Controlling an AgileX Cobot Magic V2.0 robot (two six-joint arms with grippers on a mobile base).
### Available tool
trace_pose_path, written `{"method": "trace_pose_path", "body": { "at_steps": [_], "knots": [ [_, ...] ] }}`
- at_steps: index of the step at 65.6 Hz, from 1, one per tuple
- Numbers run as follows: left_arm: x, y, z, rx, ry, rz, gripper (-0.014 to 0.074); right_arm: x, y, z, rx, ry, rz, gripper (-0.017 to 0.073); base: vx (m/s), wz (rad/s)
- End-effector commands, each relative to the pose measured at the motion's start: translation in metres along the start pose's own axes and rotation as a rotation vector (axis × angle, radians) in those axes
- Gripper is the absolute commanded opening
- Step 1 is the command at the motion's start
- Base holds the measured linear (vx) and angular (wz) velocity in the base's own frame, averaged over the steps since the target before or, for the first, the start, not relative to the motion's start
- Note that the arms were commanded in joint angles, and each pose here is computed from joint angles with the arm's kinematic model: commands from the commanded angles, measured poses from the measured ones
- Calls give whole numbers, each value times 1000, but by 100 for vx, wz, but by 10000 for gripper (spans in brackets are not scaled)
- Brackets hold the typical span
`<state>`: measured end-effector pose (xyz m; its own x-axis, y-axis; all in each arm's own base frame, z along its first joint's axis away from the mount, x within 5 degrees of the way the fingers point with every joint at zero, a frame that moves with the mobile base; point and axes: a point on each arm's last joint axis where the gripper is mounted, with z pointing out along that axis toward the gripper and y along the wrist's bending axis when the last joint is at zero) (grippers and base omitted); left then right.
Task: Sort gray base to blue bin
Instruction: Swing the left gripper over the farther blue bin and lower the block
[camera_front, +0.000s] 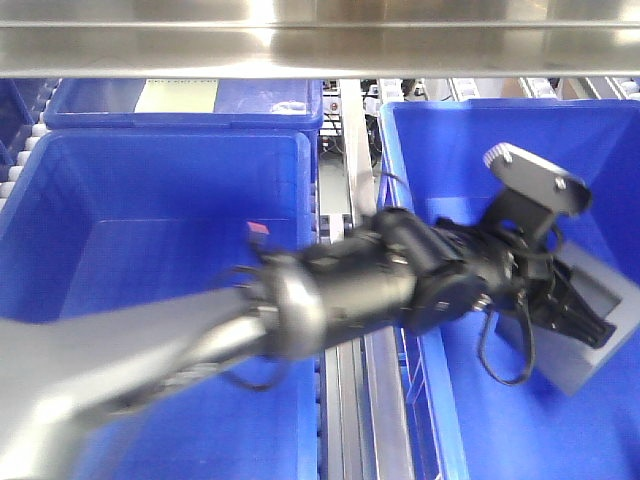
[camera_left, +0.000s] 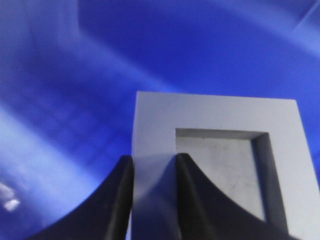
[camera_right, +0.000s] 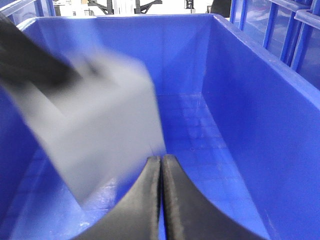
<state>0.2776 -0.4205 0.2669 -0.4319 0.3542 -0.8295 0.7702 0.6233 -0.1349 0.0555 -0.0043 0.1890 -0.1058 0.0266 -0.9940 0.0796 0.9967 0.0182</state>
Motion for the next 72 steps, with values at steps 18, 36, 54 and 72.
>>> {"method": "trace_pose_path", "body": {
  "at_steps": [18,36,54,72],
  "knots": [
    [-6,-5,24,13,-22,-14,4,-2,0,1,2,-32,-18,-5,0,1],
    [4,-3,35,8,4,-13,22,-2,0,1,2,-32,-18,-5,0,1],
    [1,-3,33,9,-7,-11,170,-2,0,1,2,-32,-18,-5,0,0],
    [-1,-4,30,11,-18,-11,417,-2,0,1,2,-32,-18,-5,0,0]
  ]
}}
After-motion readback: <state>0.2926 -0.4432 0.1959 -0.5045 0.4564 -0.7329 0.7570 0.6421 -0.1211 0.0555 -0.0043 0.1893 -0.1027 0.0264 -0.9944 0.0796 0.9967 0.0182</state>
